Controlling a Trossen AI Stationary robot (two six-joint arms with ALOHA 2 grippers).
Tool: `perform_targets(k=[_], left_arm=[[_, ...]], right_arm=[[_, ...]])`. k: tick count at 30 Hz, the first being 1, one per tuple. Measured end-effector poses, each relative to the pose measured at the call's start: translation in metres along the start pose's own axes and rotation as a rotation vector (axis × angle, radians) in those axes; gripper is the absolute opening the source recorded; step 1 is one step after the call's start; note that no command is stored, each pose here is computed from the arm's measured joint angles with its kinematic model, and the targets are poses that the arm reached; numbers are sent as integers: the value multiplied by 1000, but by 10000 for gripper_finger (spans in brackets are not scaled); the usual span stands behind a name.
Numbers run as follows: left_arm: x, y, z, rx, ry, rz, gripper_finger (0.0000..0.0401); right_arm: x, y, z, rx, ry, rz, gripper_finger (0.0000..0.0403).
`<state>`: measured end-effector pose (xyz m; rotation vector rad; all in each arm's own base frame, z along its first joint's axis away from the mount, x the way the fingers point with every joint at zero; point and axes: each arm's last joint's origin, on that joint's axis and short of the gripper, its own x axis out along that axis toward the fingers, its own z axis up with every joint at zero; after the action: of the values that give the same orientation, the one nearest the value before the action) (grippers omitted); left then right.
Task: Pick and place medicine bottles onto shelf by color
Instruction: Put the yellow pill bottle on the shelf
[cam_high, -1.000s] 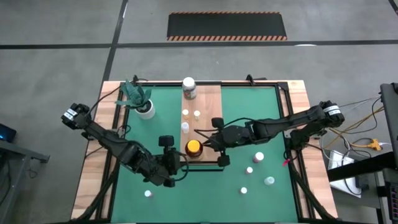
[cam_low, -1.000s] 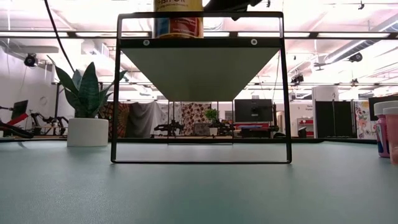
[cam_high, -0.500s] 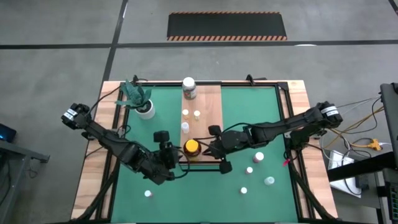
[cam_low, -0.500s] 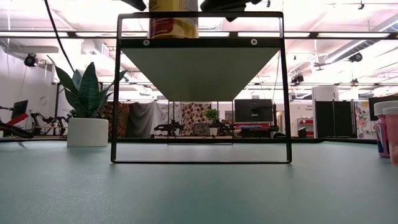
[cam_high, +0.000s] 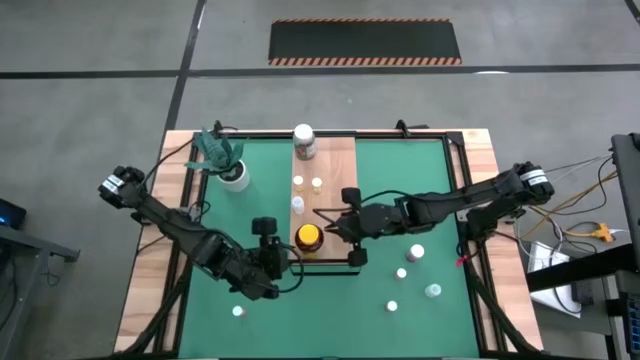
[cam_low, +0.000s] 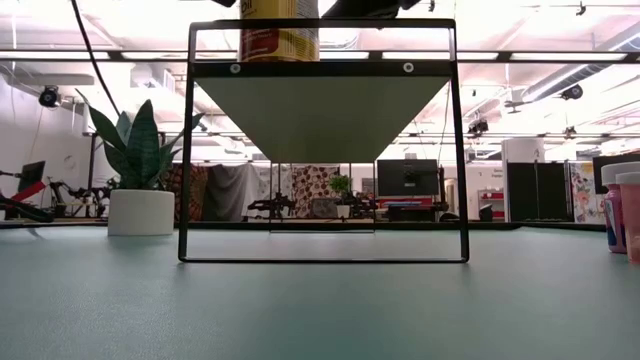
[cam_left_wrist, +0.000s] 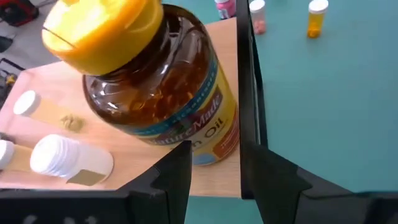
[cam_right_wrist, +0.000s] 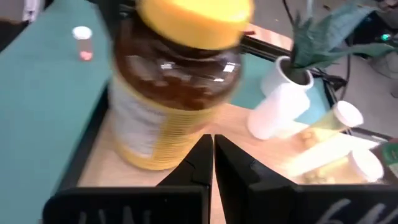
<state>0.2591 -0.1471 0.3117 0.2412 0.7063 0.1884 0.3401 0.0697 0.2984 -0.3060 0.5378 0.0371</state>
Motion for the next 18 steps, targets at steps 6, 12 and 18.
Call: perform_targets(k=[6,12,18], left_arm=[[5,2,-9,19,20,22,134],[-1,9,-12,-1,6,82,134],[-5,12,-14,-21,19,85,134]], right_arm=[[1,3,3,11,-60,75,9],[0,5,8,17,-115,110,9],[0,5,5,11,-89,112,9]])
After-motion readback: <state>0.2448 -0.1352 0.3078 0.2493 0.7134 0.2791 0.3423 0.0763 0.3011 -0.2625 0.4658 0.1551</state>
